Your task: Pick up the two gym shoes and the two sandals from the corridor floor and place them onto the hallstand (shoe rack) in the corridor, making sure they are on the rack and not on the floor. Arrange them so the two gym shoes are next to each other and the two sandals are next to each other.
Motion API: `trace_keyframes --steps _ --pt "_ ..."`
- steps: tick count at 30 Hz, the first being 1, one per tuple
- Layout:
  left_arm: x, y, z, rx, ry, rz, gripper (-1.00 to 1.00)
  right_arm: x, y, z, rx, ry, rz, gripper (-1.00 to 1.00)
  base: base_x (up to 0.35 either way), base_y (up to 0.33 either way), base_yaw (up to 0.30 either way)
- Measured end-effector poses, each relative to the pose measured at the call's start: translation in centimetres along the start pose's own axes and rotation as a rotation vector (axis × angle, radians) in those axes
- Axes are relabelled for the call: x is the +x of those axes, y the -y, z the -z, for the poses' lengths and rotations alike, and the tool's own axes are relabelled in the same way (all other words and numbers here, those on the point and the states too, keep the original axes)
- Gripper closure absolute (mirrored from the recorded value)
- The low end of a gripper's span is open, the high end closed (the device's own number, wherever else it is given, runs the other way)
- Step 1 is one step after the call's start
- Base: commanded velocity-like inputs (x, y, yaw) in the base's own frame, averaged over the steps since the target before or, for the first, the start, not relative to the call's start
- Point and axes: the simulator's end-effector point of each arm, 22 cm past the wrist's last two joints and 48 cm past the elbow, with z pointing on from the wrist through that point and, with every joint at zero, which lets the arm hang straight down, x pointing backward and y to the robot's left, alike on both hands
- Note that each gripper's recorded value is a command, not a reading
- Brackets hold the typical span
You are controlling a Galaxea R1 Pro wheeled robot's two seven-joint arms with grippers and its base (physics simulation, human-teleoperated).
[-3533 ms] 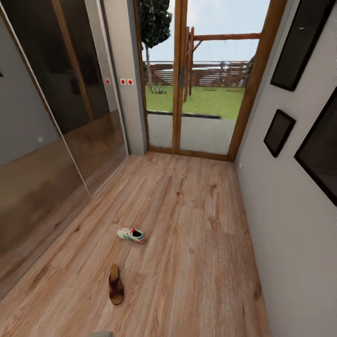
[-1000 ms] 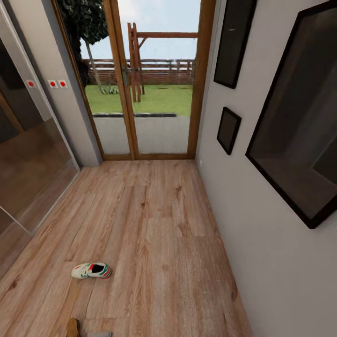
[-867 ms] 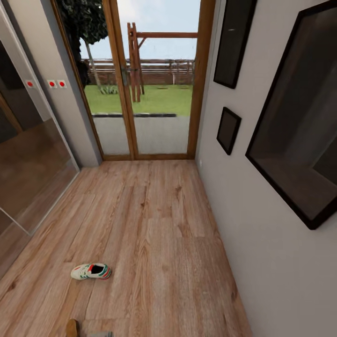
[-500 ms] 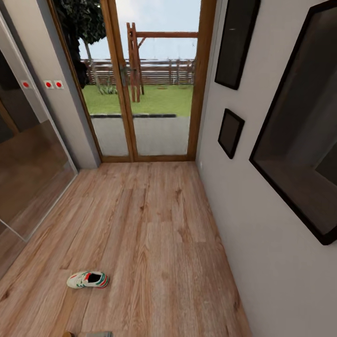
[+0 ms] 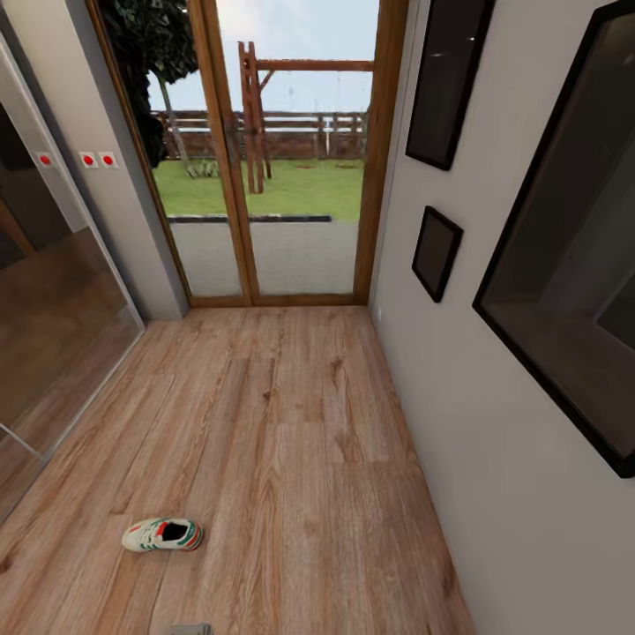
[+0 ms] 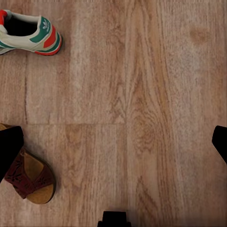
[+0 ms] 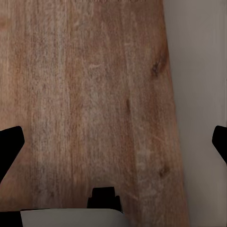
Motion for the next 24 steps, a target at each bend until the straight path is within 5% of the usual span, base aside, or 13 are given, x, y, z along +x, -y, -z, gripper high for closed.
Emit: trace_keyframes --steps 11,24 --pt "-0.06 0.0 -0.01 0.0 0.001 0.0 -1.0 0.0 -0.02 0.0 0.0 0.0 0.0 -1.0 0.18 -0.108 0.0" --pt "-0.02 0.0 -0.01 0.0 0.001 0.0 -1.0 0.01 -0.03 -0.01 -0.001 0.0 0.0 -1.0 0.031 -0.018 0.0"
